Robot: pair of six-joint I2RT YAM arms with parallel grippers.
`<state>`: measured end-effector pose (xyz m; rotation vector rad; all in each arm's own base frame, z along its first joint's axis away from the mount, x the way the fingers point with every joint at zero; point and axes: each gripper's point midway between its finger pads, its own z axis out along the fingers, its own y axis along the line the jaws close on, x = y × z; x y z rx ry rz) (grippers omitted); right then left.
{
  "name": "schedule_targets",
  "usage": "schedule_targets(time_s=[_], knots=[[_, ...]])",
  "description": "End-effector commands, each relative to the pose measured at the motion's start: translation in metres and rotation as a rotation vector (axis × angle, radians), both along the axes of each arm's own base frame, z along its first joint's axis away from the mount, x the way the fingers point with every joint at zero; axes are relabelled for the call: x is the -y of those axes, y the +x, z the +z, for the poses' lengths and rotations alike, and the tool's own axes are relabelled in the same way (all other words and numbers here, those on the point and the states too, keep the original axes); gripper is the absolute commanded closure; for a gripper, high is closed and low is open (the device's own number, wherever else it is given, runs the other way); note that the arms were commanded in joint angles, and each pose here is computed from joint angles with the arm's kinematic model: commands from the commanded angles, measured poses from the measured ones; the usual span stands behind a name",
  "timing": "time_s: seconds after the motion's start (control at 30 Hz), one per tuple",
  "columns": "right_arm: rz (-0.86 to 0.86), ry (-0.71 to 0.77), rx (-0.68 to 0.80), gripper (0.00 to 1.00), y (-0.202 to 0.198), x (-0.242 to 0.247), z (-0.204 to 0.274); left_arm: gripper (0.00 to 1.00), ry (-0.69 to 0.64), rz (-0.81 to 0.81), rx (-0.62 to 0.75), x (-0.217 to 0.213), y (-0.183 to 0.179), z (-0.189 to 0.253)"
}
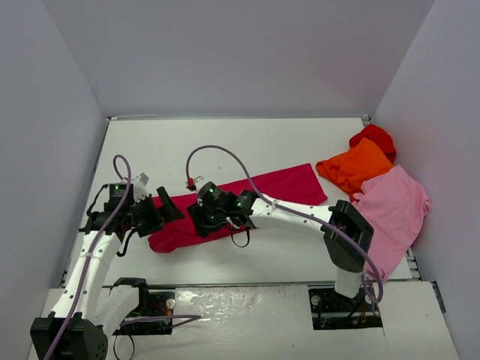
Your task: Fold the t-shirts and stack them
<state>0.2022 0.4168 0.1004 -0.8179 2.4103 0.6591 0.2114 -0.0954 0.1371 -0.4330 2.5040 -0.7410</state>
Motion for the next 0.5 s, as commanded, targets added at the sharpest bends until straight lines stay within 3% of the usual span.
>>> schedule_targets(time_s=[0.0,0.13,0.3,0.47], knots=[[-0.045,0.023,0.057,0.52,0.053,-0.012,0.012,0.03,-0.012,0.009,0.060,0.002,0.031,0.014],[-0.128,0.012,0.027,0.68,0.094,0.002,-0.003,0.03,0.025,0.019,0.034,-0.003,0.049,0.009],[-0.115,-0.004,-0.025,1.00,0.104,-0.008,-0.024,0.03,0.013,0.006,0.014,0.000,0.064,0.011],[-0.100,-0.035,-0.068,1.00,0.105,-0.014,-0.051,0.03,0.013,0.010,0.058,0.000,0.065,0.027]])
